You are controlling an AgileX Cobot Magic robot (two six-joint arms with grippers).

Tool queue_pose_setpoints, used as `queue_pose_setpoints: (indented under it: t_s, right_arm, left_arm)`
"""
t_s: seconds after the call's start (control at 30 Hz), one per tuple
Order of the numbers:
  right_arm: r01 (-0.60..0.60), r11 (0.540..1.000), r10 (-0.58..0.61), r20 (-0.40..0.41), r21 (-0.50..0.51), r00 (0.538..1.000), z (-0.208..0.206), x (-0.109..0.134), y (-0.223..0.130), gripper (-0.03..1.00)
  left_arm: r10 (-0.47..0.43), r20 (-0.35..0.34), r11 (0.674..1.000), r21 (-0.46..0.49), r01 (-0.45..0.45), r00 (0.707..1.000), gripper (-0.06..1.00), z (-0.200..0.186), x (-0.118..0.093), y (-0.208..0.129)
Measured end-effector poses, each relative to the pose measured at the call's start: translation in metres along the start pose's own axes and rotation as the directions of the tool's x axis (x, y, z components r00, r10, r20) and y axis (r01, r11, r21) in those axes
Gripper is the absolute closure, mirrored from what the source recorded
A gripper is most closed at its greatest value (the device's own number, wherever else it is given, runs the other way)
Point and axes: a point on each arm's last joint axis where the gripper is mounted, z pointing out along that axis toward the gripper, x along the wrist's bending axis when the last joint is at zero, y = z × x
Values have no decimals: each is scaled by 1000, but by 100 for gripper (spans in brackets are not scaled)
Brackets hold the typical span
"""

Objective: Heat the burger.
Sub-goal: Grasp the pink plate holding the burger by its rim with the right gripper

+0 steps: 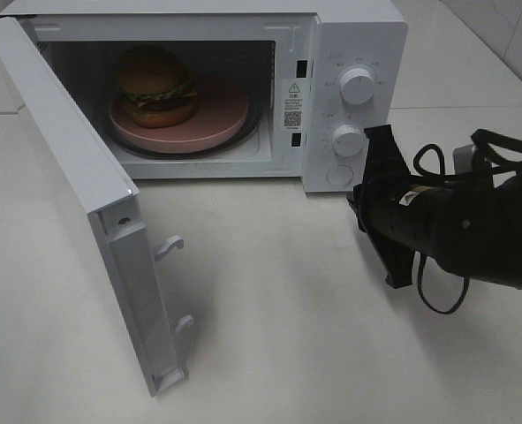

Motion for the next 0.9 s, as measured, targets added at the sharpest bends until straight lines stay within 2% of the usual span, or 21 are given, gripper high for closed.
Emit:
queue_pose_setpoints:
  t_s: [0.03, 0.2, 0.33, 0.37, 0.4, 0.43, 0.47, 0.5, 0.53, 0.57, 0.6, 0.63, 0.67, 0.7, 0.73, 0.77, 0.8, 0.83, 0.87, 0.9]
  right_arm:
    - [58, 998, -58, 16, 23, 998, -5, 3, -1, 95]
    - [154, 986, -158, 56, 70, 986, -13, 8, 4, 95]
    - [274, 954, -287, 102, 124, 952, -21, 12, 18, 95]
    - [274, 954, -287, 102, 124, 952, -21, 12, 18, 95]
    - [307, 941, -322, 105, 140, 941, -23, 13, 21, 95]
    - [383, 904, -407, 113, 191, 906, -25, 17, 24, 95]
    - [383, 904, -407, 113, 191, 906, -25, 17, 24, 95]
    - [455, 855, -492, 114, 247, 863, -27, 21, 25, 95]
    - [455, 855, -492, 114, 247, 863, -27, 21, 25, 95]
    - [529, 794, -578, 100, 300, 810, -27, 28, 25, 95]
    - [570, 752, -626, 91, 330, 774, -28, 31, 24, 95]
    - [570, 752, -626, 91, 330, 774, -28, 31, 24, 95]
    - [636, 672, -706, 68, 379, 705, -28, 39, 22, 95]
    - [664, 628, -743, 59, 405, 666, -29, 42, 21, 95]
    - [664, 628, -743, 59, 405, 666, -29, 42, 21, 95]
    - [712, 532, -813, 41, 458, 581, -31, 46, 20, 95]
    - [730, 490, -839, 30, 477, 543, -31, 48, 20, 95]
    - [730, 490, -839, 30, 477, 543, -31, 48, 20, 95]
    - [764, 392, -889, -3, 511, 458, -33, 55, 20, 95]
    - [778, 335, -912, -24, 531, 409, -35, 58, 20, 95]
  left_arm:
    - [0, 0, 1000, 0, 0, 1000, -4, 0, 0, 0]
    - [0, 0, 1000, 0, 0, 1000, -4, 0, 0, 0]
    - [0, 0, 1000, 0, 0, 1000, -4, 0, 0, 0]
    - [0, 0, 1000, 0, 0, 1000, -4, 0, 0, 0]
    - [0, 0, 1000, 0, 0, 1000, -4, 0, 0, 0]
    - [0, 0, 1000, 0, 0, 1000, -4, 0, 0, 0]
    - [0, 0, 1000, 0, 0, 1000, -4, 0, 0, 0]
    - [0, 0, 1000, 0, 0, 1000, -4, 0, 0, 0]
    - [0, 0, 1000, 0, 0, 1000, -4, 0, 0, 0]
    - [0, 0, 1000, 0, 0, 1000, -4, 0, 0, 0]
    - [0, 0, 1000, 0, 0, 1000, -4, 0, 0, 0]
    - [0, 0, 1000, 0, 0, 1000, -4, 0, 0, 0]
    - [0, 0, 1000, 0, 0, 1000, -4, 0, 0, 0]
    - [0, 0, 1000, 0, 0, 1000, -4, 0, 0, 0]
    - [0, 0, 1000, 0, 0, 1000, -4, 0, 0, 0]
    - [0, 0, 1000, 0, 0, 1000, -4, 0, 0, 0]
    - [0, 0, 1000, 0, 0, 1000, -4, 0, 0, 0]
    - [0, 0, 1000, 0, 0, 1000, -4, 0, 0, 0]
    - [0, 0, 1000, -1, 0, 1000, -4, 0, 0, 0]
    - [0, 0, 1000, -1, 0, 1000, -4, 0, 0, 0]
